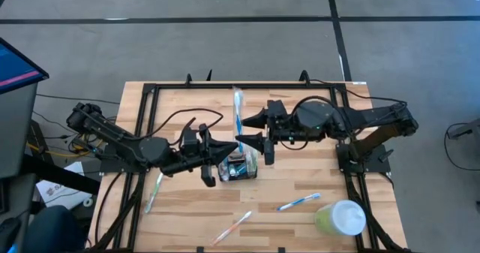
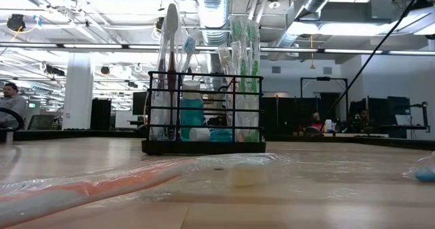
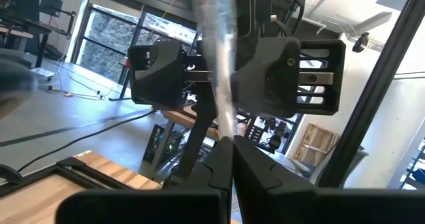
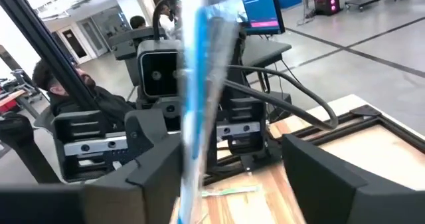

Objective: Pick & Place toothbrushing station
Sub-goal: Put the left blue toothbrush into the top left section of the mesh organizer

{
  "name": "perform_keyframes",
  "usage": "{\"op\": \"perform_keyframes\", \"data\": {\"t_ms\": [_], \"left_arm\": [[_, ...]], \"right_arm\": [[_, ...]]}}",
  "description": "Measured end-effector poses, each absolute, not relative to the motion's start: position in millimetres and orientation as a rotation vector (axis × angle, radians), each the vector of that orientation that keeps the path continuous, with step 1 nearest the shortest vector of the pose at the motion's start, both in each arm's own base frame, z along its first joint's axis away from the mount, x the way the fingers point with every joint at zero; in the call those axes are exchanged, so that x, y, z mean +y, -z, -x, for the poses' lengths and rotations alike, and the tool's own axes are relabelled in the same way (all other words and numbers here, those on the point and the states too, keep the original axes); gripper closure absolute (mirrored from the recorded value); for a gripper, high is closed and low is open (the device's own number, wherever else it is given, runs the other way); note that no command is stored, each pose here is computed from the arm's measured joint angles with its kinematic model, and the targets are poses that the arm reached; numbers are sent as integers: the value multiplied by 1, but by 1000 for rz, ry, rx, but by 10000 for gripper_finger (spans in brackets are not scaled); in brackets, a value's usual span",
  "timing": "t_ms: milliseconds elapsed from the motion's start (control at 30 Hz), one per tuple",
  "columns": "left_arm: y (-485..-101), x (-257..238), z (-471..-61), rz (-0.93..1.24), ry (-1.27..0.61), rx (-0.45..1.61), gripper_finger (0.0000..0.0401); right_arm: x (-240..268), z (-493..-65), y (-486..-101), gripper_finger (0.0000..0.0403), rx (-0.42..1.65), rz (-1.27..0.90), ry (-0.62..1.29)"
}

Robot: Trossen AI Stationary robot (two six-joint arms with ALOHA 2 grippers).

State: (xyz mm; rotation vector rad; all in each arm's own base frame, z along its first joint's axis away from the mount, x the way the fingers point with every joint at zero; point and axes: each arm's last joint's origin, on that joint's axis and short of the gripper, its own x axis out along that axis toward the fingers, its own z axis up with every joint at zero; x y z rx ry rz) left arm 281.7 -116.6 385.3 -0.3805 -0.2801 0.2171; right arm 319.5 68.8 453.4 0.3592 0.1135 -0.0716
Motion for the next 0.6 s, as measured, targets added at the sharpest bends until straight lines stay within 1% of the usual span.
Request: {"op": "perform_keyframes", "data": {"t_ms": [67,133,300,333,367,500,600], "left_arm": [[-385,-117,-282,380,-218,-280,401],[-385,-116,-282,380,-220,-280,401],[-385,-116,-282,377,-225,-274,401],[-384,-116,-282,376,-225,-273,401],[-384,-116,-283,376,-224,-273,401],[-382,-117,-283,390,-220,-259,396],[-382,-119,-277,420,-206,-210,381]], "right_arm": [[69,-319,-453,193,114,-359,72],[69,-319,-453,233,114,-359,72],[70,-319,-452,364,133,-333,29],[70,-319,-453,380,133,-324,20],[70,-319,-453,385,133,-316,19],[70,-319,-452,374,143,-309,21],[70,-318,-450,389,166,-299,25]]}}
